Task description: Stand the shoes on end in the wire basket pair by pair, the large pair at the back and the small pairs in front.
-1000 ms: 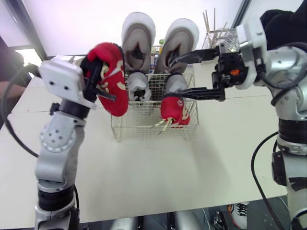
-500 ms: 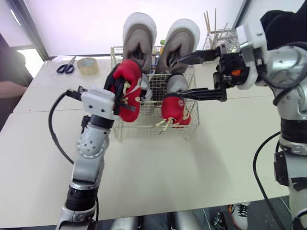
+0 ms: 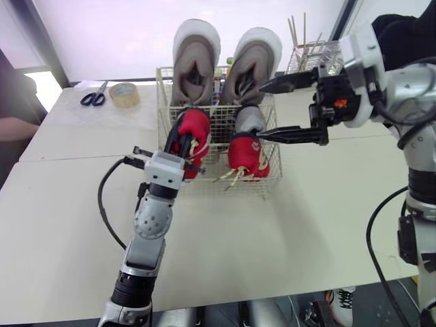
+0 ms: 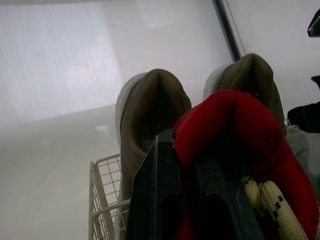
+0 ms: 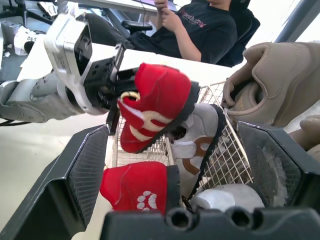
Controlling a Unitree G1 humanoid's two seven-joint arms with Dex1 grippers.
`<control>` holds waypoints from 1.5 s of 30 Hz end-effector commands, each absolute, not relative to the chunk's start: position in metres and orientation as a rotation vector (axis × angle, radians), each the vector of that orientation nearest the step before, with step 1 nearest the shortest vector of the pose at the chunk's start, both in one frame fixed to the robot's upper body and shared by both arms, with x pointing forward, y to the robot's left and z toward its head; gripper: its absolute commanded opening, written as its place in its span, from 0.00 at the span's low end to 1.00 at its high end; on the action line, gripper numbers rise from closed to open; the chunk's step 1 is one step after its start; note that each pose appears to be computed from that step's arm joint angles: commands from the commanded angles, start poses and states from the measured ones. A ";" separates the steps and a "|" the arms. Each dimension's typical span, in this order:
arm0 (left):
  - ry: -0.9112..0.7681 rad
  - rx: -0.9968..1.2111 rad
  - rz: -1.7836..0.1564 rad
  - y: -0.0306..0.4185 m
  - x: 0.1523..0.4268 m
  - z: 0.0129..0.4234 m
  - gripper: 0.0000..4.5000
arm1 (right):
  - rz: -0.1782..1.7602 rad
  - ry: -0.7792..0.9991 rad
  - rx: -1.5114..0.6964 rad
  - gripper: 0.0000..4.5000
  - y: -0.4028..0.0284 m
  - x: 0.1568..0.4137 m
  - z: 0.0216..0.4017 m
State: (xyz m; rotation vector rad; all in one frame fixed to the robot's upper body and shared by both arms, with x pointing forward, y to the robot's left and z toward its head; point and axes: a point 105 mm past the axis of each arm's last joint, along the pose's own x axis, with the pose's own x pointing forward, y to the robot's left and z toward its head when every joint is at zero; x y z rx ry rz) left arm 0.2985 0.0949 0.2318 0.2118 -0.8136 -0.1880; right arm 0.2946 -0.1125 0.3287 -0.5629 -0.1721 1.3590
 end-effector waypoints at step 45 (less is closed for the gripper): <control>-0.389 0.230 -0.365 0.154 0.269 0.199 1.00 | 1.331 -0.263 -0.582 1.00 -0.117 0.294 0.334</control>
